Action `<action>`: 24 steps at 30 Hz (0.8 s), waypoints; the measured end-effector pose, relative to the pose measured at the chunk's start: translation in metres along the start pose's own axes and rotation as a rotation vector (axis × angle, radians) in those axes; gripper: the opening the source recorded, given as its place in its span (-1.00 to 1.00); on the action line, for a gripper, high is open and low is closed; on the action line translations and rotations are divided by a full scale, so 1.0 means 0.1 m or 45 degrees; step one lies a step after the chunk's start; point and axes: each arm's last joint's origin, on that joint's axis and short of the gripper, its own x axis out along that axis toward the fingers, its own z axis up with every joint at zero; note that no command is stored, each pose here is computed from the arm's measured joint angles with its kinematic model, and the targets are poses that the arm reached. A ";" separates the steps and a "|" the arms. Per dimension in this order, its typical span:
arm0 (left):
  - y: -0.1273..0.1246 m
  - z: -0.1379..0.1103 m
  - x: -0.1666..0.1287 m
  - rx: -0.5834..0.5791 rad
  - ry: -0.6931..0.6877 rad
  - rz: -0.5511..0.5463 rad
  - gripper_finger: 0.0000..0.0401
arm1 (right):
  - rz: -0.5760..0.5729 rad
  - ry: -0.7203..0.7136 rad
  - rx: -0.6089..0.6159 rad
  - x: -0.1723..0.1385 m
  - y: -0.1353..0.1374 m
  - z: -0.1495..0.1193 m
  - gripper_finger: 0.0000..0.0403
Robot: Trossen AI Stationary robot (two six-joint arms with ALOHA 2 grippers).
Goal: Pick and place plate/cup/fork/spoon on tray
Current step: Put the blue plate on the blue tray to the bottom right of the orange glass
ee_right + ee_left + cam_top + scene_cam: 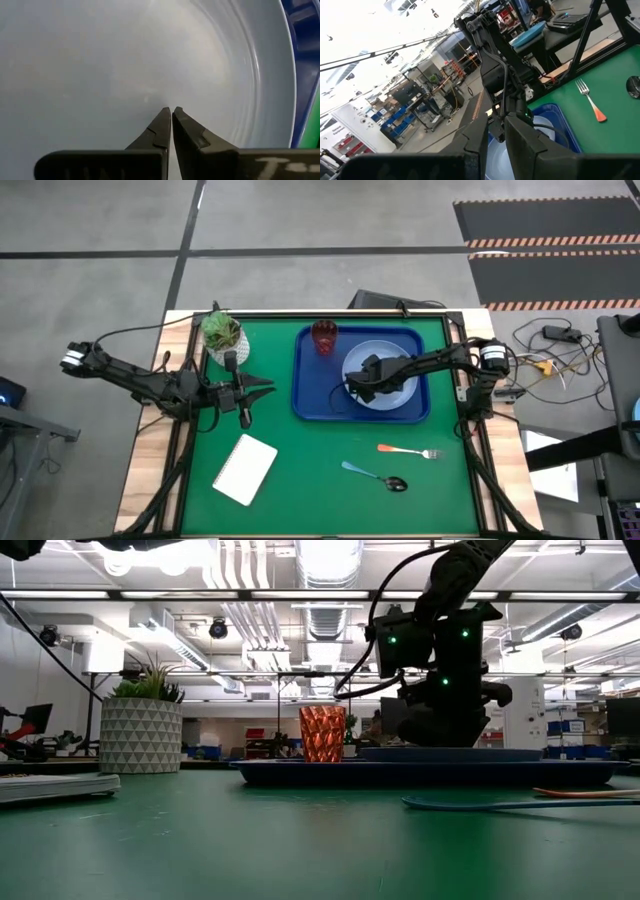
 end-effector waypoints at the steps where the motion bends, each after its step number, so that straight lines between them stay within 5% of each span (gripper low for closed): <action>1: 0.00 0.00 0.00 0.000 0.000 0.000 -0.77 | 0.002 -0.001 0.009 -0.01 0.00 0.01 -0.96; 15: 0.00 0.00 0.00 0.000 0.000 0.000 -0.77 | 0.287 -0.197 0.074 -0.19 0.23 0.26 -0.96; 24: 0.00 0.00 0.00 0.000 0.001 0.000 -0.77 | 0.250 -0.216 0.085 -0.09 0.21 0.20 -0.96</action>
